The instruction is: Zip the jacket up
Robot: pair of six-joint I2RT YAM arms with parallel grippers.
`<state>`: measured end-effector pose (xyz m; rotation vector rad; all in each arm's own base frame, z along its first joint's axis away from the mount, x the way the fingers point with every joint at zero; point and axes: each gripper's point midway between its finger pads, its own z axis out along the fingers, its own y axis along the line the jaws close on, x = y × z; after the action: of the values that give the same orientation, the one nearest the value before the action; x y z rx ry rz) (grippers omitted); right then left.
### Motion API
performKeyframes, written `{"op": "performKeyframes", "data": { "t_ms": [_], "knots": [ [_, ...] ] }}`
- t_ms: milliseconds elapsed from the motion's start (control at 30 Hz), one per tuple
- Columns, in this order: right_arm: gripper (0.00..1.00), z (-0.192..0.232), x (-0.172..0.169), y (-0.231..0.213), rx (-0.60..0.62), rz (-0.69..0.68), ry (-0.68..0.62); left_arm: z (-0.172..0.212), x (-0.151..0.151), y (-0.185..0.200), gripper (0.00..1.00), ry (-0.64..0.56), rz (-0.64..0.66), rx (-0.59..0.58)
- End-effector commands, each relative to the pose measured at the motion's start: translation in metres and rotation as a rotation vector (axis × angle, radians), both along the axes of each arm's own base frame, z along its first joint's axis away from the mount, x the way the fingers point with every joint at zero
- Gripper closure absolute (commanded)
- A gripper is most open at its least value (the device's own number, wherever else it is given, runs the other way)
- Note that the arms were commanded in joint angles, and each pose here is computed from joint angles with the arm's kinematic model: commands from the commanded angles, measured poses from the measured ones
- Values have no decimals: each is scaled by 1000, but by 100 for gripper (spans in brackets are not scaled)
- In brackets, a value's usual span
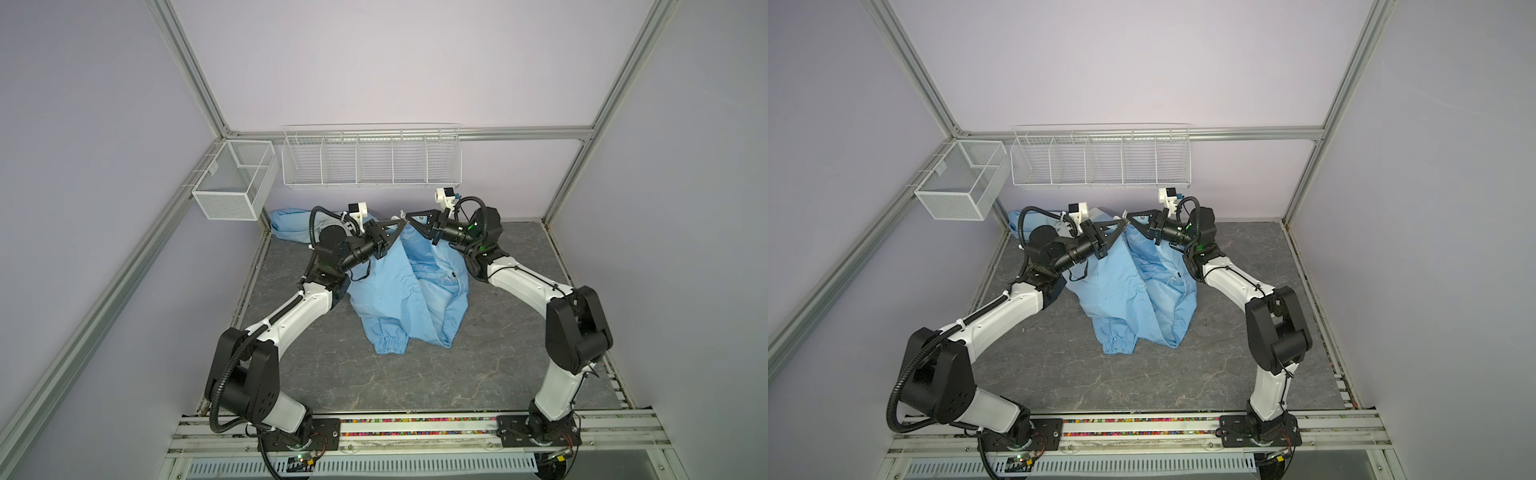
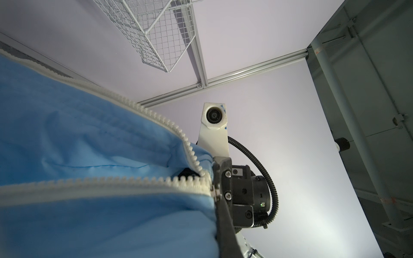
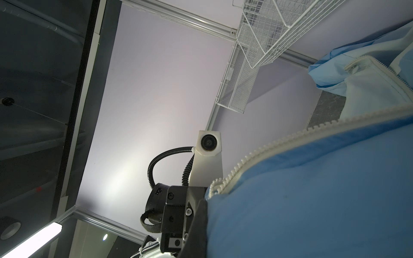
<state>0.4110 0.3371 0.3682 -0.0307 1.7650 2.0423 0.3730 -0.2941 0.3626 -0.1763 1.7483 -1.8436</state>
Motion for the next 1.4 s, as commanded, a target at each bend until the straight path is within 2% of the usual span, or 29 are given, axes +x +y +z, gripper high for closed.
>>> {"op": "performKeyframes", "data": {
  "t_ms": [0, 200, 333, 467, 800, 1000, 1133, 1267, 1367],
  "knots": [
    [93, 27, 23, -16, 93, -153, -31, -6, -61, -36, 100, -8, -274, 51],
    [93, 36, 27, -19, 142, -165, -11, -15, -64, -41, 100, 10, -286, 58],
    [93, 47, 27, -23, 190, -160, -13, -35, -62, -39, 100, 48, -271, 111],
    [93, 56, 26, -26, 203, -154, -11, -47, -61, -37, 100, 63, -270, 117],
    [93, 41, 29, -16, 129, -162, 15, -34, -63, -40, 100, 25, -281, 102],
    [93, 21, 20, -21, 94, -178, 25, -21, -44, -21, 100, 47, -195, -31],
    [93, 11, 13, -25, 70, -204, -4, -19, -49, -26, 99, 61, -232, -14],
    [93, 10, 8, -27, 50, -227, -33, -25, -56, -22, 74, 64, -210, 42],
    [93, 10, 8, -28, 63, -240, -40, -35, -59, -14, 46, 90, -158, 85]
  ]
}}
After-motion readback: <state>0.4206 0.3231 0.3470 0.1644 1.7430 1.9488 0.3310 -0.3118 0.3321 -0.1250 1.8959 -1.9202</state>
